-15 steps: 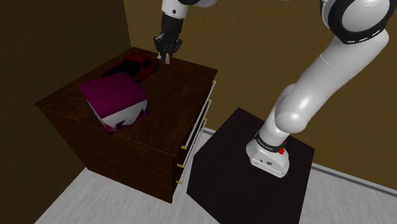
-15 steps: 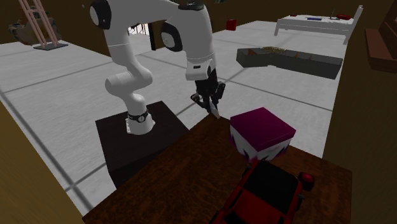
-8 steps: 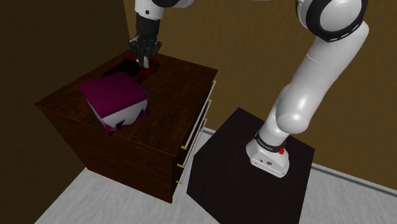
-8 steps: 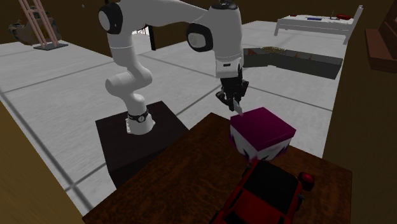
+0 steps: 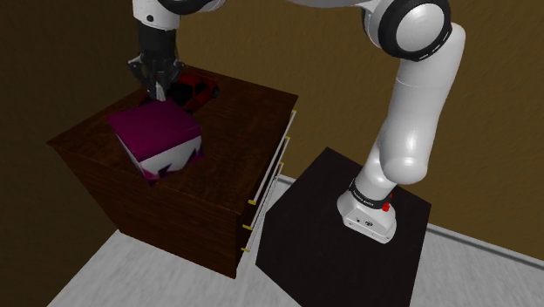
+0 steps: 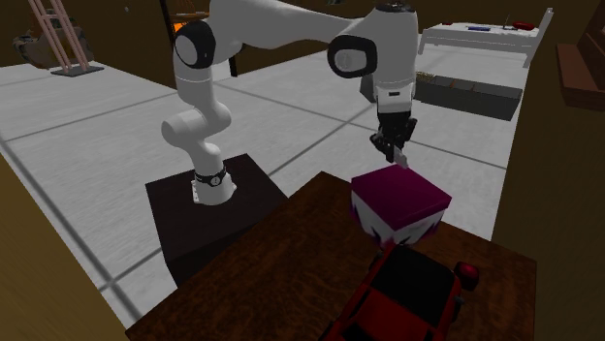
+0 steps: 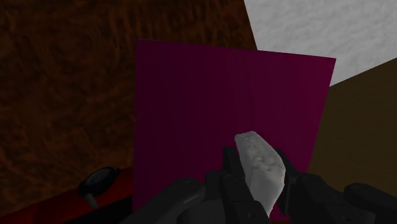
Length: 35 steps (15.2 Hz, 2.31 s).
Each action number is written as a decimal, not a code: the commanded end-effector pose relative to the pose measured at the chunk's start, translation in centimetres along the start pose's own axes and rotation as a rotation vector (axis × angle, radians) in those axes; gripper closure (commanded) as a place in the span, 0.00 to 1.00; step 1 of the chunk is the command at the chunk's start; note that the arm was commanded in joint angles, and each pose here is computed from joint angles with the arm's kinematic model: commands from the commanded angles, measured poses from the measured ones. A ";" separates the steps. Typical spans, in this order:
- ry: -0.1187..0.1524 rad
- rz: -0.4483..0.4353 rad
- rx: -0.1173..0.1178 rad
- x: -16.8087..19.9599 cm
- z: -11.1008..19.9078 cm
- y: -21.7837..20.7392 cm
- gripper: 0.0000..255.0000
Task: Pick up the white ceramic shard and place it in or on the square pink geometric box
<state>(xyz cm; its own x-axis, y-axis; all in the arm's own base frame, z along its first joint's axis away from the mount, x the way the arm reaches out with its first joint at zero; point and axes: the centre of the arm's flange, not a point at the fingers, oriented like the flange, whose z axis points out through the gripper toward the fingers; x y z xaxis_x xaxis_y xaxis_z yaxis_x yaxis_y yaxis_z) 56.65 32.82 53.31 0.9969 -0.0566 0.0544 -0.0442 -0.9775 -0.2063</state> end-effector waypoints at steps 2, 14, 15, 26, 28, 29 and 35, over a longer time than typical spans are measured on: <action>0.000 0.002 0.000 0.2 1.5 -0.9 1.00; 0.000 0.002 0.000 -0.1 6.9 0.2 1.00; 0.000 0.002 0.000 -0.1 6.9 0.2 1.00; 0.000 0.002 0.000 -0.1 6.9 0.2 0.00; 0.000 0.002 0.000 -0.1 4.3 0.2 0.00; 0.000 0.002 0.000 -0.1 3.0 0.2 0.00; 0.000 0.002 0.000 -0.1 1.9 0.2 0.00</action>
<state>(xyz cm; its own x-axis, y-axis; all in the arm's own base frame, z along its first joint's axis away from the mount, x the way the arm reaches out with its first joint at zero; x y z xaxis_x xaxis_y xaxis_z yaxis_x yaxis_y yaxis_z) 56.64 32.99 51.35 0.9968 -0.0587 0.0547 -0.0462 -0.9773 -0.2069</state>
